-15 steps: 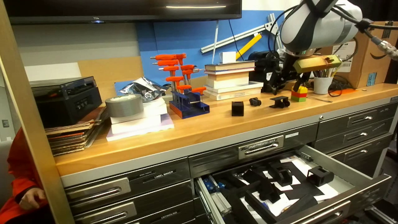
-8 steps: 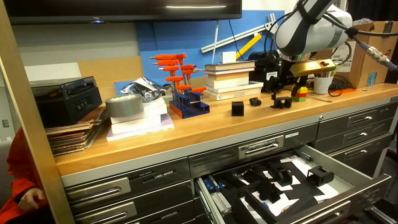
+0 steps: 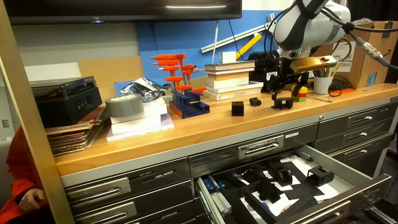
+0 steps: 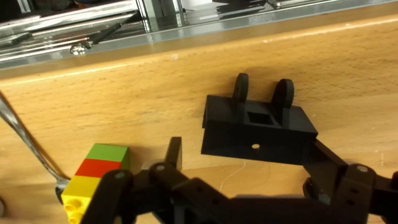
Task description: Put the black objects in the drawer and close it
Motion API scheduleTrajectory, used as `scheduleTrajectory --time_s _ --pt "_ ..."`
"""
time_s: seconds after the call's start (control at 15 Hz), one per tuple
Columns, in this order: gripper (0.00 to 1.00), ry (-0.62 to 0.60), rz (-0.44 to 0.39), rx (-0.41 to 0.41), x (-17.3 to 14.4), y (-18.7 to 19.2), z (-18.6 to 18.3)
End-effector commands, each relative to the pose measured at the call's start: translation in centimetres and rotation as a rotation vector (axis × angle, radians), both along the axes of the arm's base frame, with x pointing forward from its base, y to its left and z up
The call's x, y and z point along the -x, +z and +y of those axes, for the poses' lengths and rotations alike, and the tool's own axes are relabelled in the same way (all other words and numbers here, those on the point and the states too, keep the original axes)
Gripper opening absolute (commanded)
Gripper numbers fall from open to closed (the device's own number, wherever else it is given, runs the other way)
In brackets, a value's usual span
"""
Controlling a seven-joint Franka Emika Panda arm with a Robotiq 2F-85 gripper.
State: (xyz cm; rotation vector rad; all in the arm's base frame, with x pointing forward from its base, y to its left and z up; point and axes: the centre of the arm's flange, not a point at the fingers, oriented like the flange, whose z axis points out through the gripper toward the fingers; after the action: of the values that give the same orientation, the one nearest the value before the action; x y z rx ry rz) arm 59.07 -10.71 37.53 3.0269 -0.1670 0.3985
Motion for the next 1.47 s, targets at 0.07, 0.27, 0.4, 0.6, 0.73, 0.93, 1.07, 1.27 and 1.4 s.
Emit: scheduleTrajectory --time_s 0.07,0.27,0.4,0.6,0.73,0.93,1.07,1.27,1.4 --pt "1.00 -0.133 0.048 -0.053 -0.1 1.2 0.5" --pt "1.00 -0.155 0.066 -0.091 -0.1 1.3 0.8" --pt "1.00 -0.153 0.058 -0.121 -0.1 1.4 1.0" --pt "1.00 -0.139 0.031 -0.146 -0.4 2.0 1.4" --pt "1.00 -0.134 0.029 -0.146 -0.7 2.3 1.4" --pt "1.00 -0.126 0.027 -0.126 -1.0 2.3 1.2" --pt "1.00 -0.113 0.030 -0.096 -1.2 1.9 1.2" --pt "1.00 -0.097 0.042 -0.054 -1.3 1.4 0.9" --pt "1.00 -0.080 0.052 -0.033 -1.4 1.0 0.9"
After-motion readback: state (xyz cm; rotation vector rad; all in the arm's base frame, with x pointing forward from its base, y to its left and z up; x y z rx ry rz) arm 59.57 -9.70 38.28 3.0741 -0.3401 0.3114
